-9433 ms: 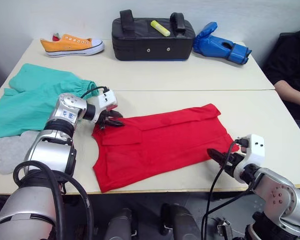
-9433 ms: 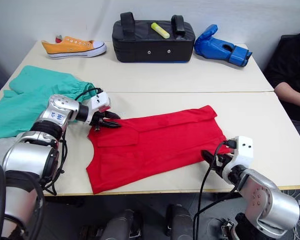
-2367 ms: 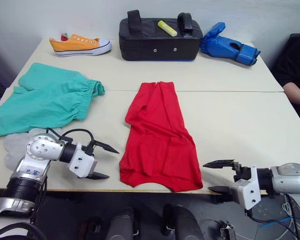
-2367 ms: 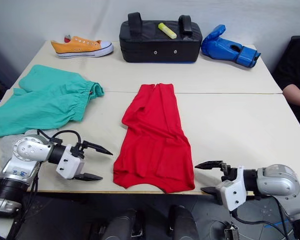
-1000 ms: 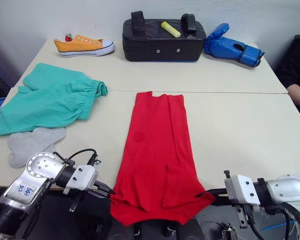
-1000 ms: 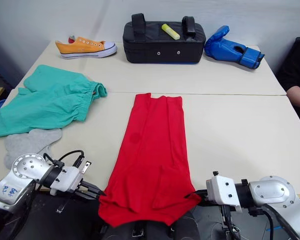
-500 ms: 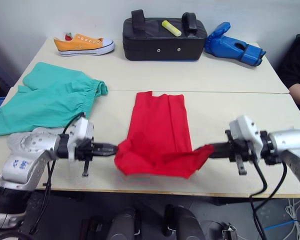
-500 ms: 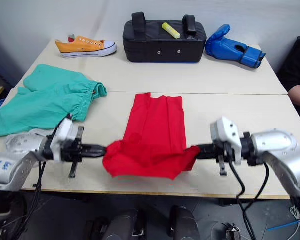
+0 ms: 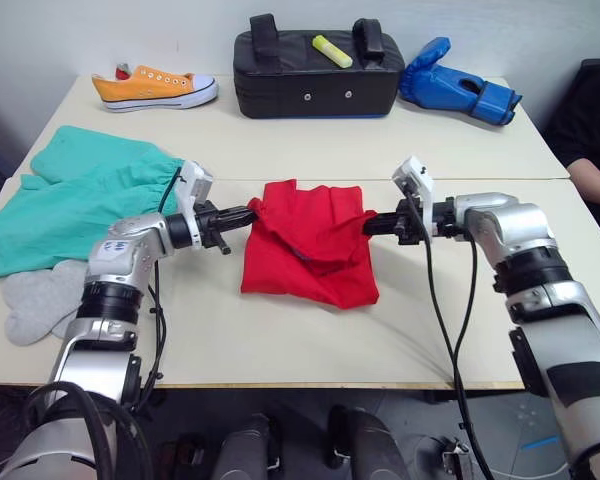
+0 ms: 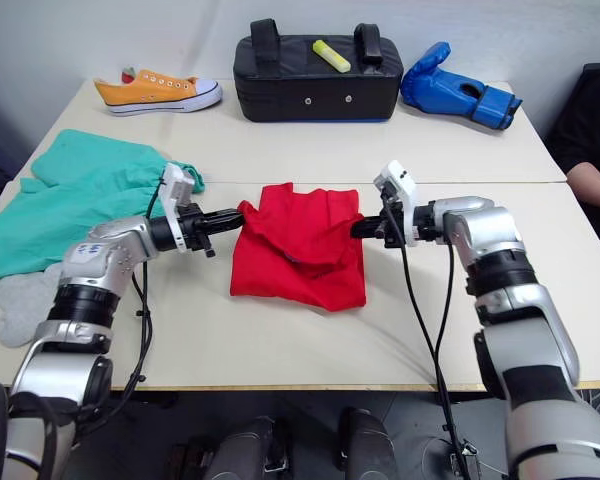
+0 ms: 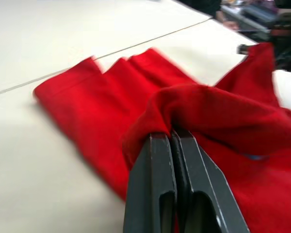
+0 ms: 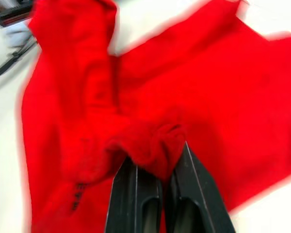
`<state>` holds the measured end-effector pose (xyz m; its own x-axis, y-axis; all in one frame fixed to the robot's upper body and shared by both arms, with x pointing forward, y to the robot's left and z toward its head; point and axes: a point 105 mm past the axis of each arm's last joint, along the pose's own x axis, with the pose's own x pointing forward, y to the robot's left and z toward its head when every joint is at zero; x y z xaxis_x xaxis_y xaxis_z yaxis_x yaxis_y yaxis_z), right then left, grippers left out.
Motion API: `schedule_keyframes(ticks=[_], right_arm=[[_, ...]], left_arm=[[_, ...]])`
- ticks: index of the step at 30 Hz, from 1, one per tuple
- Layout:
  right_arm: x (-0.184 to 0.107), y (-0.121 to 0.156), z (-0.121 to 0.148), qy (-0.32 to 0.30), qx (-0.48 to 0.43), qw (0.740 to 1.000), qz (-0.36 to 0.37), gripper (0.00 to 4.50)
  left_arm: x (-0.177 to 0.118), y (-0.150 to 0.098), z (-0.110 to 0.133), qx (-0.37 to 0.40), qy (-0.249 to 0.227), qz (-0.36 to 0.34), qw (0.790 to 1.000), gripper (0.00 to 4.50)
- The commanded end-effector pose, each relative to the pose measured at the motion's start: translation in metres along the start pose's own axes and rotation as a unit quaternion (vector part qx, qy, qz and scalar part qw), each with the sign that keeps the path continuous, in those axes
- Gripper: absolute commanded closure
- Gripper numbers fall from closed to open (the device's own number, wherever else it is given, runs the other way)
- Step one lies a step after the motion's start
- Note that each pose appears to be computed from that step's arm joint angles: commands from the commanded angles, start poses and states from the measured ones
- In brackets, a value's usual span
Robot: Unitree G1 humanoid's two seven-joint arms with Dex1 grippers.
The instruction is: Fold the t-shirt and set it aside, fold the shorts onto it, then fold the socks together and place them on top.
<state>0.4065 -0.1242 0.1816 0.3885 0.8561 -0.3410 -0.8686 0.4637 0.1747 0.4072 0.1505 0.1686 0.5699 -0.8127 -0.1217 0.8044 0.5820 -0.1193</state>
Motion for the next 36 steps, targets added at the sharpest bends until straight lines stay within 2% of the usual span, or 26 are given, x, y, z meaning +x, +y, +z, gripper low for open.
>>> schedule_keyframes(ticks=[1, 8, 13, 17, 20, 23, 27, 32, 33, 36], right_arm=[[-0.008, -0.008, 0.024, -0.034, -0.009, 0.999, -0.019, 4.50], [-0.009, -0.010, 0.036, -0.047, -0.017, 0.999, -0.016, 4.50], [-0.009, -0.007, 0.047, -0.068, -0.023, 0.997, -0.003, 4.50], [-0.006, -0.006, 0.055, -0.090, -0.019, 0.996, -0.006, 4.50], [-0.001, -0.011, 0.051, -0.086, -0.006, 0.996, -0.026, 4.50], [0.008, -0.022, 0.035, -0.075, 0.044, 0.994, -0.070, 4.50], [0.013, -0.038, 0.017, -0.066, 0.084, 0.984, -0.145, 4.50], [0.015, -0.047, 0.011, -0.078, 0.107, 0.974, -0.185, 4.50], [0.014, -0.048, 0.010, -0.078, 0.113, 0.972, -0.190, 4.01], [0.009, -0.050, 0.010, -0.069, 0.107, 0.972, -0.197, 3.08]], left_arm=[[-0.001, 0.012, 0.010, 0.022, -0.012, 0.025, 0.999, 4.48], [0.011, 0.006, 0.026, 0.041, -0.032, -0.010, 0.999, 4.48], [0.025, -0.011, 0.057, 0.048, -0.072, -0.064, 0.994, 4.48], [0.028, -0.011, 0.066, 0.058, -0.072, -0.068, 0.993, 4.48], [0.022, 0.010, 0.051, 0.047, -0.044, -0.002, 0.998, 4.48], [0.013, 0.030, 0.023, 0.012, -0.006, 0.064, 0.998, 4.48], [0.010, 0.039, -0.010, -0.003, 0.045, 0.106, 0.993, 4.48], [0.010, 0.046, -0.020, -0.024, 0.060, 0.147, 0.987, 4.48], [0.009, 0.050, -0.020, -0.027, 0.062, 0.163, 0.984, 4.29], [0.003, 0.056, -0.013, -0.043, 0.051, 0.187, 0.980, 3.50]])
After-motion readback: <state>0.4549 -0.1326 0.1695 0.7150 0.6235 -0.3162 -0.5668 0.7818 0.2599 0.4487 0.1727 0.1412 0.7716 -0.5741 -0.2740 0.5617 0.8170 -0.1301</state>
